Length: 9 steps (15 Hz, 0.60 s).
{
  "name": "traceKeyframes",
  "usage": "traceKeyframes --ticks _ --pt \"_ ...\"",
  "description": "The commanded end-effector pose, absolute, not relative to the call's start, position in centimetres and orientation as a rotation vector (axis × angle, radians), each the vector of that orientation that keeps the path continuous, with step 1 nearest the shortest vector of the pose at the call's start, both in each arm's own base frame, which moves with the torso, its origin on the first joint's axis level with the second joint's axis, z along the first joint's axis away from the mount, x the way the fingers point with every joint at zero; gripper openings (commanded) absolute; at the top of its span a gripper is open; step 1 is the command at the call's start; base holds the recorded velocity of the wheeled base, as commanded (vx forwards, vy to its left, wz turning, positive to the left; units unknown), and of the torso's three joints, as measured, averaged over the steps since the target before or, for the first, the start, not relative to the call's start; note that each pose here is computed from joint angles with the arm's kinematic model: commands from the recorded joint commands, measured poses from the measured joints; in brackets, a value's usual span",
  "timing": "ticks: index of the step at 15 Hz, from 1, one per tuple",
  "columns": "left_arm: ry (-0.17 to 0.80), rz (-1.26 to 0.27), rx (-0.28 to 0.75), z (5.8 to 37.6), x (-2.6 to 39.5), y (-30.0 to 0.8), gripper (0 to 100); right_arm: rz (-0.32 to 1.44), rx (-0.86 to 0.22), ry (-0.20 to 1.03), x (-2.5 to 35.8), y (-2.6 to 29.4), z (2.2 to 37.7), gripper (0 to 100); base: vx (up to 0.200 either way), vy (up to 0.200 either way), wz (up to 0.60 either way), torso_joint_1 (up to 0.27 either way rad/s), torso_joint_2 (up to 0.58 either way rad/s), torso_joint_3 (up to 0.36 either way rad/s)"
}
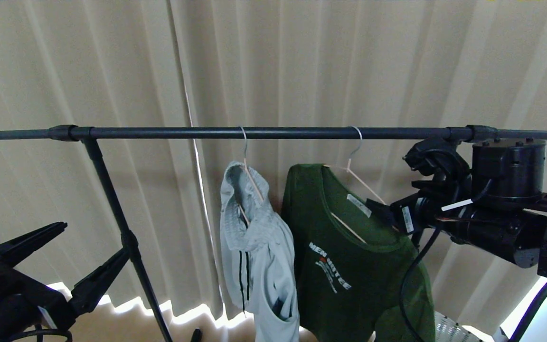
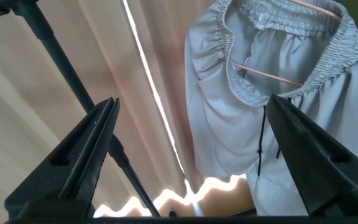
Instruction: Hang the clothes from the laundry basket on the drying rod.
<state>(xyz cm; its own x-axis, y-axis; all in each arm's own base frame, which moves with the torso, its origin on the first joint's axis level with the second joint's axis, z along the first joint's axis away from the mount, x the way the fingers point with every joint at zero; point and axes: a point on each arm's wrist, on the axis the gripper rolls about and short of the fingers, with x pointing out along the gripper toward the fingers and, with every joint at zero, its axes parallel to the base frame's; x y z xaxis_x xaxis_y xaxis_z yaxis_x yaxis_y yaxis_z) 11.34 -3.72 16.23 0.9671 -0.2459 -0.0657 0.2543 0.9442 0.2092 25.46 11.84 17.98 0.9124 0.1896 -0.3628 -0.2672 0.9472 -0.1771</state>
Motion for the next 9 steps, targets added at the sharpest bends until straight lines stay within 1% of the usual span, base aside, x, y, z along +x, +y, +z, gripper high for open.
traceKeyframes --ticks 1,4,6,8,9 --pt "0.031 -0.253 0.217 16.3 11.2 -3.7 100 0.297 -0.207 0.335 24.9 11.8 17.5 100 0.0 0.0 0.0 0.0 0.0 0.0" --pt "0.025 -0.253 0.215 16.4 11.1 -3.6 100 0.306 -0.188 0.279 24.1 11.5 17.8 100 0.0 0.0 0.0 0.0 0.0 0.0" --pt "-0.013 -0.243 0.207 17.0 10.7 -3.5 100 0.303 -0.172 0.23 21.8 10.3 18.5 100 0.0 0.0 0.0 0.0 0.0 0.0" --pt "-0.057 -0.229 0.196 17.4 9.8 -3.1 100 0.292 -0.159 0.186 18.5 8.5 18.9 100 0.0 0.0 0.0 0.0 0.0 0.0" --pt "-0.066 -0.211 0.194 17.4 9.3 -2.8 100 0.269 -0.153 0.16 16.4 7.0 18.9 100 0.0 0.0 0.0 0.0 0.0 0.0"
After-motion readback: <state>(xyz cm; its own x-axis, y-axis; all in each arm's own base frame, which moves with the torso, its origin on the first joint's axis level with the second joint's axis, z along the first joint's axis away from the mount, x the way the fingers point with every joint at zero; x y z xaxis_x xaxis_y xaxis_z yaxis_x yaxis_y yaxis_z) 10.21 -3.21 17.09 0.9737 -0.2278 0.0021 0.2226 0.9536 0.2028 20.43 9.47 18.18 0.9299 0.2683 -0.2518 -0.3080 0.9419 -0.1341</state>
